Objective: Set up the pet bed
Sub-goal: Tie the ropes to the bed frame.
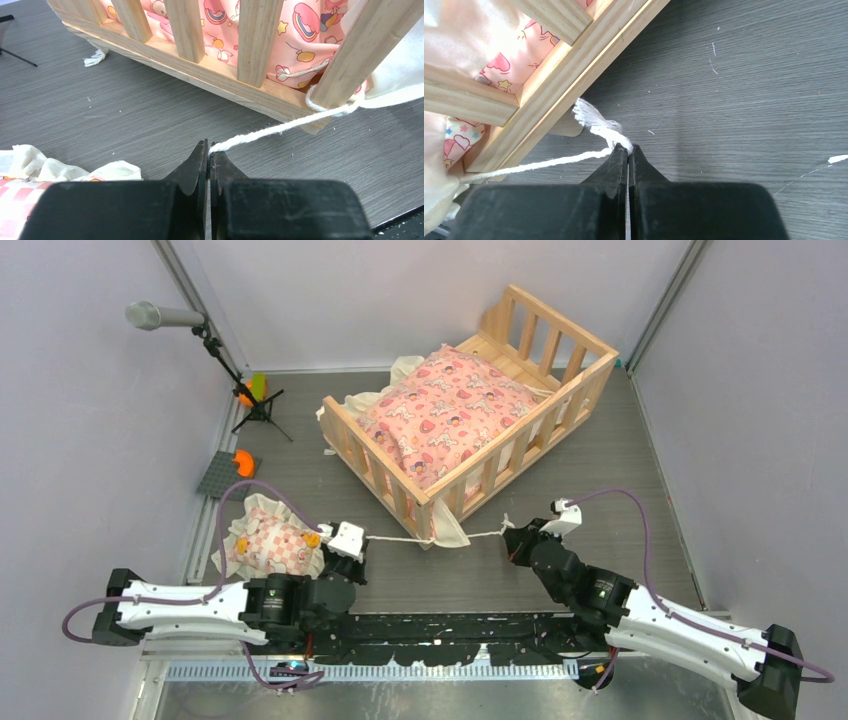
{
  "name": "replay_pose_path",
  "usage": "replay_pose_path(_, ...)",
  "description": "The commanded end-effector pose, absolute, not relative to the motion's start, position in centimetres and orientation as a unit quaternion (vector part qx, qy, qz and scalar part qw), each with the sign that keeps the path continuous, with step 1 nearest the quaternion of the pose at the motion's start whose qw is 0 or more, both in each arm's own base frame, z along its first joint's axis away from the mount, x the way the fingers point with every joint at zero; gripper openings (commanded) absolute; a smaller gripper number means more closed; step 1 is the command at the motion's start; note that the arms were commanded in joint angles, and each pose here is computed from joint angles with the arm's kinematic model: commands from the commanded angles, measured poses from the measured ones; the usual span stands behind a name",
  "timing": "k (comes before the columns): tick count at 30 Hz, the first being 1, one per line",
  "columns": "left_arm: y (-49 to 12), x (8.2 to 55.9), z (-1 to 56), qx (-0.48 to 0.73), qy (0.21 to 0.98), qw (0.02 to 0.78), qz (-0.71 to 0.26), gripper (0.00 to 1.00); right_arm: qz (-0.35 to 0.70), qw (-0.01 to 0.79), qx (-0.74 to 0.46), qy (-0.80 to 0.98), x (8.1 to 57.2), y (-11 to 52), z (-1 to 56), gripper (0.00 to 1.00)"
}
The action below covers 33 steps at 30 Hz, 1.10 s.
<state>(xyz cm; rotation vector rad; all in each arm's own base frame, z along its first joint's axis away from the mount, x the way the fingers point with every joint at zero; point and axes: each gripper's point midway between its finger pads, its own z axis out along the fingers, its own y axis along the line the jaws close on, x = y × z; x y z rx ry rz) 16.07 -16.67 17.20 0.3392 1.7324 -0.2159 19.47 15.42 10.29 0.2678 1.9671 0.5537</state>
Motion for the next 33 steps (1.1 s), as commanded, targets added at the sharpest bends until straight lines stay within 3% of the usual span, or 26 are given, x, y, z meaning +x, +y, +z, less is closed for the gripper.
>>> replay_pose_path(1,-15.1,16.8,19.5,0.103,0.747,0.651,-0.087,0.00,0.158,0.539,0.148,0.814,20.3,12.4,10.2,0.00)
replay_pose_path(10,-16.5,16.4,18.8,0.143,0.750,0.638,-0.100,0.01,0.163,0.533,0.140,0.818,20.3,13.0,10.2,0.00)
replay_pose_path(12,-17.2,16.2,18.9,0.156,0.749,0.634,-0.108,0.10,0.170,0.532,0.128,0.820,20.3,13.5,10.4,0.01)
replay_pose_path(15,-17.8,15.9,19.0,0.168,0.750,0.629,-0.116,0.29,0.186,0.531,0.116,0.819,20.2,14.1,11.1,0.18)
replay_pose_path(21,-18.1,15.8,19.6,0.180,0.752,0.624,-0.113,0.48,0.180,0.533,0.135,0.815,20.1,13.3,12.9,0.43)
replay_pose_path(27,-18.0,15.6,20.5,0.167,0.756,0.620,-0.131,0.51,0.164,0.535,0.155,0.814,20.0,12.0,14.2,0.45)
replay_pose_path(32,-17.4,15.0,21.5,0.170,0.770,0.597,-0.144,0.64,0.152,0.539,0.167,0.812,19.7,11.0,15.4,0.45)
replay_pose_path(33,-17.0,14.9,21.6,0.164,0.775,0.593,-0.141,0.73,0.147,0.539,0.168,0.812,19.7,10.7,15.4,0.45)
